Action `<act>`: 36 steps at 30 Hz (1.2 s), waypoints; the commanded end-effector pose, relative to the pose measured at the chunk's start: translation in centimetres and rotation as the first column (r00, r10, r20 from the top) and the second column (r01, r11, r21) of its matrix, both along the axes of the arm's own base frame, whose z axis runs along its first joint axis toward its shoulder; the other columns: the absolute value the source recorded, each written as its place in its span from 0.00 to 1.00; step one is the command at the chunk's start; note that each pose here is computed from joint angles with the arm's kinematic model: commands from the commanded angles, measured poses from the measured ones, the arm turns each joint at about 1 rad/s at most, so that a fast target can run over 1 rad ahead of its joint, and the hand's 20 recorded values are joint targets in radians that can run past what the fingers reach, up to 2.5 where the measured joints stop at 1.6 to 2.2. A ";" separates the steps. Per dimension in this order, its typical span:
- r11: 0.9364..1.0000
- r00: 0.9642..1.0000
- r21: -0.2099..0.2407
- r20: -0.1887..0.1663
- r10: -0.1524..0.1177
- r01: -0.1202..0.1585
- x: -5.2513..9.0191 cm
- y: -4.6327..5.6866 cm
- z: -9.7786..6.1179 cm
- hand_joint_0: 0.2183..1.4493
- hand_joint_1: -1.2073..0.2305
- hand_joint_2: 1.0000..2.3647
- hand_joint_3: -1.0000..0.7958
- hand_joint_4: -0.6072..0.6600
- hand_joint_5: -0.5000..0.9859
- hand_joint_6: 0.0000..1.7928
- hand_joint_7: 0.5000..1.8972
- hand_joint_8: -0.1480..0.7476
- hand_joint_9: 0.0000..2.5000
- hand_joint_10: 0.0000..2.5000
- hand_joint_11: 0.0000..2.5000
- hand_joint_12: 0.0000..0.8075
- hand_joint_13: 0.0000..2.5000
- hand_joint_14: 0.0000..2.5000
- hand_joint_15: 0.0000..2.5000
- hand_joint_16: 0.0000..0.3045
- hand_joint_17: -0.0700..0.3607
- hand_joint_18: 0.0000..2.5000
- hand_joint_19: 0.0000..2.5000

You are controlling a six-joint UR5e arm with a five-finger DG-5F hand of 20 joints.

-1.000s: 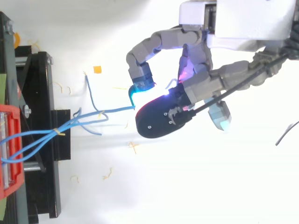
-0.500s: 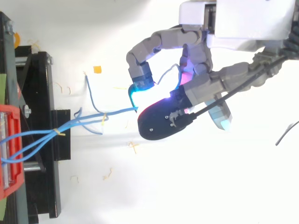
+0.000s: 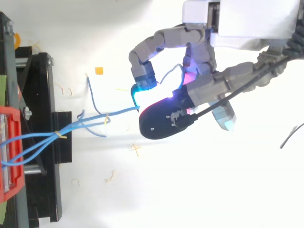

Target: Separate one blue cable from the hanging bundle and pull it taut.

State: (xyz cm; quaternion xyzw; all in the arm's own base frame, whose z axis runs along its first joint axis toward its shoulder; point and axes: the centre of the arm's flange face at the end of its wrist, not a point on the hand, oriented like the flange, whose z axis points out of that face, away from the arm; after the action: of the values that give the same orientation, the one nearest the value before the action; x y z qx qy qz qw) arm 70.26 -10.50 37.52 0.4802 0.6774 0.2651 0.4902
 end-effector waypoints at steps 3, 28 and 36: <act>1.000 0.998 -0.001 -0.064 0.000 0.000 -1.0 -0.1 -3.5 0.44 0.31 0.01 0.50 0.45 0.44 0.28 0.57 0.27 0.77 0.01 0.11 0.28 0.50 0.01 0.16 0.16 0.41 0.34 0.25; 0.991 1.000 0.132 0.014 0.010 -0.012 -0.1 0.9 -3.3 0.44 0.31 0.01 0.49 0.44 0.44 0.28 0.57 0.27 0.76 0.00 0.11 0.29 0.50 0.01 0.16 0.15 0.41 0.34 0.25; 0.991 1.000 0.132 0.000 0.016 -0.016 -1.2 0.9 -1.6 0.44 0.31 0.01 0.49 0.45 0.44 0.28 0.57 0.27 0.77 0.01 0.11 0.29 0.50 0.01 0.16 0.15 0.41 0.34 0.25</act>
State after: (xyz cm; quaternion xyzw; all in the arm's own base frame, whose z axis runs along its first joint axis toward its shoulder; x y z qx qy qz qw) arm 69.51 -9.55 34.96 0.5065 0.6632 0.3122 0.4540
